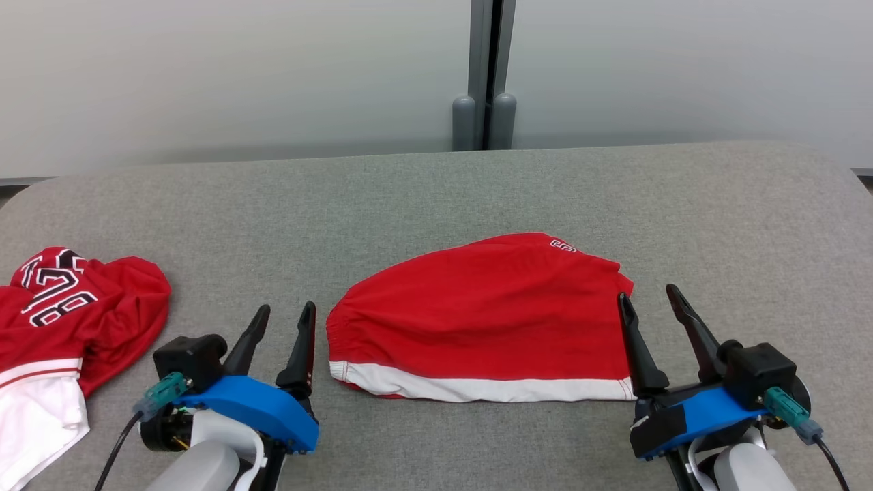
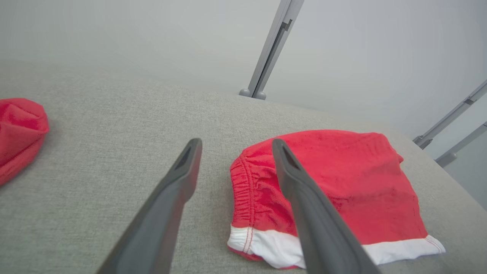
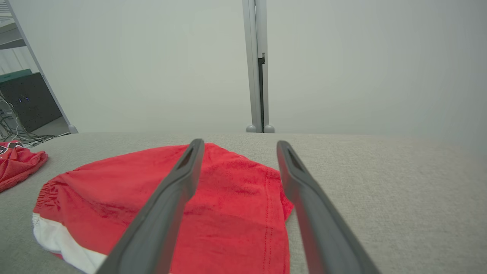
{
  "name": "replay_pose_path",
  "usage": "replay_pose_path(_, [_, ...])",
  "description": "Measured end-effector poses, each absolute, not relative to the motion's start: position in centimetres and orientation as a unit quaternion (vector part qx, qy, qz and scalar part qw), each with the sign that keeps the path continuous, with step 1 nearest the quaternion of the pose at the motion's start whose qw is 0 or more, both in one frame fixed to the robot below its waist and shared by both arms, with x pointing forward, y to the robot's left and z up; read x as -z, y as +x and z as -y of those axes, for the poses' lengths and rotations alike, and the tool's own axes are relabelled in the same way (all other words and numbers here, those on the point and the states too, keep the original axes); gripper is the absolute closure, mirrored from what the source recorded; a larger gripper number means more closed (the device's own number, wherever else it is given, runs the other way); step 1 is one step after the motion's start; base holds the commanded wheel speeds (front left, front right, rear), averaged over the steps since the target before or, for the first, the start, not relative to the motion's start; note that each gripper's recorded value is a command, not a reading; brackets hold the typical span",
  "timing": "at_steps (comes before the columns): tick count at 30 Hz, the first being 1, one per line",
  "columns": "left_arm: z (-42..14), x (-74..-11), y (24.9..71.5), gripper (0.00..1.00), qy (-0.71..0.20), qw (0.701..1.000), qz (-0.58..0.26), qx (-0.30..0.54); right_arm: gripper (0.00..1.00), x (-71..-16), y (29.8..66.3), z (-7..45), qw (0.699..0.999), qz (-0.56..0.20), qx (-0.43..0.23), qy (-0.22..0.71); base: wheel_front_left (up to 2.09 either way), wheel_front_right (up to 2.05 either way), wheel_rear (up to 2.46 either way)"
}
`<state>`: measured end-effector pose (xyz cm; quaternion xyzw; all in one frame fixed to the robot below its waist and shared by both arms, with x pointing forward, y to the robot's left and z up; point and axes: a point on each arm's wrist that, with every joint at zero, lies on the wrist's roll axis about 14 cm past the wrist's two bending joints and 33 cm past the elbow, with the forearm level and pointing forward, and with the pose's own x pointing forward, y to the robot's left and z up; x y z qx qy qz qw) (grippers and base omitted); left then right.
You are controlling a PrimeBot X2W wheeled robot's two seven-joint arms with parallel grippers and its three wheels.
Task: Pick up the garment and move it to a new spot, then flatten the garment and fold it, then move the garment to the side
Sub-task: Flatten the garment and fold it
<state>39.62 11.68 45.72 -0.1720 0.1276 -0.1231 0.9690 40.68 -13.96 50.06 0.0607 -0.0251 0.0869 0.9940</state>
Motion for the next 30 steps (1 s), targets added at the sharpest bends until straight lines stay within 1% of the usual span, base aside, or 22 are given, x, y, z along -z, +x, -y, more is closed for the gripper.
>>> replay_pose_path(4, [-13.3,-49.0,40.6,0.0,-0.159,0.981,-0.053,0.098,0.0,-50.0,40.5,14.3,0.994,0.024,-0.081,0.062,0.0,0.0,0.0])
replay_pose_path(6, [-13.8,-49.9,40.3,0.0,-0.149,0.985,-0.027,0.084,0.0,-49.8,40.2,14.6,0.995,0.022,-0.077,0.061,0.0,0.0,0.0])
replay_pose_path(13, [-15.1,-50.6,38.7,0.0,-0.104,0.992,0.015,0.066,0.0,-50.1,39.7,15.6,0.996,0.026,-0.064,0.055,0.0,0.0,0.0])
replay_pose_path(19, [-15.5,-49.3,37.2,0.0,-0.093,0.994,0.006,0.059,0.0,-50.1,38.9,16.3,0.997,0.026,-0.053,0.051,0.0,0.0,0.0])
replay_pose_path(23, [-15.6,-47.7,36.2,0.0,-0.091,0.994,-0.015,0.06,0.0,-50.2,38.1,17.4,0.998,0.029,-0.038,0.051,0.0,0.0,0.0])
replay_pose_path(30, [-16.0,-47.5,36.3,0.0,-0.087,0.994,-0.014,0.059,0.0,-50.0,37.5,18.3,0.998,0.026,-0.023,0.052,0.0,0.0,0.0])
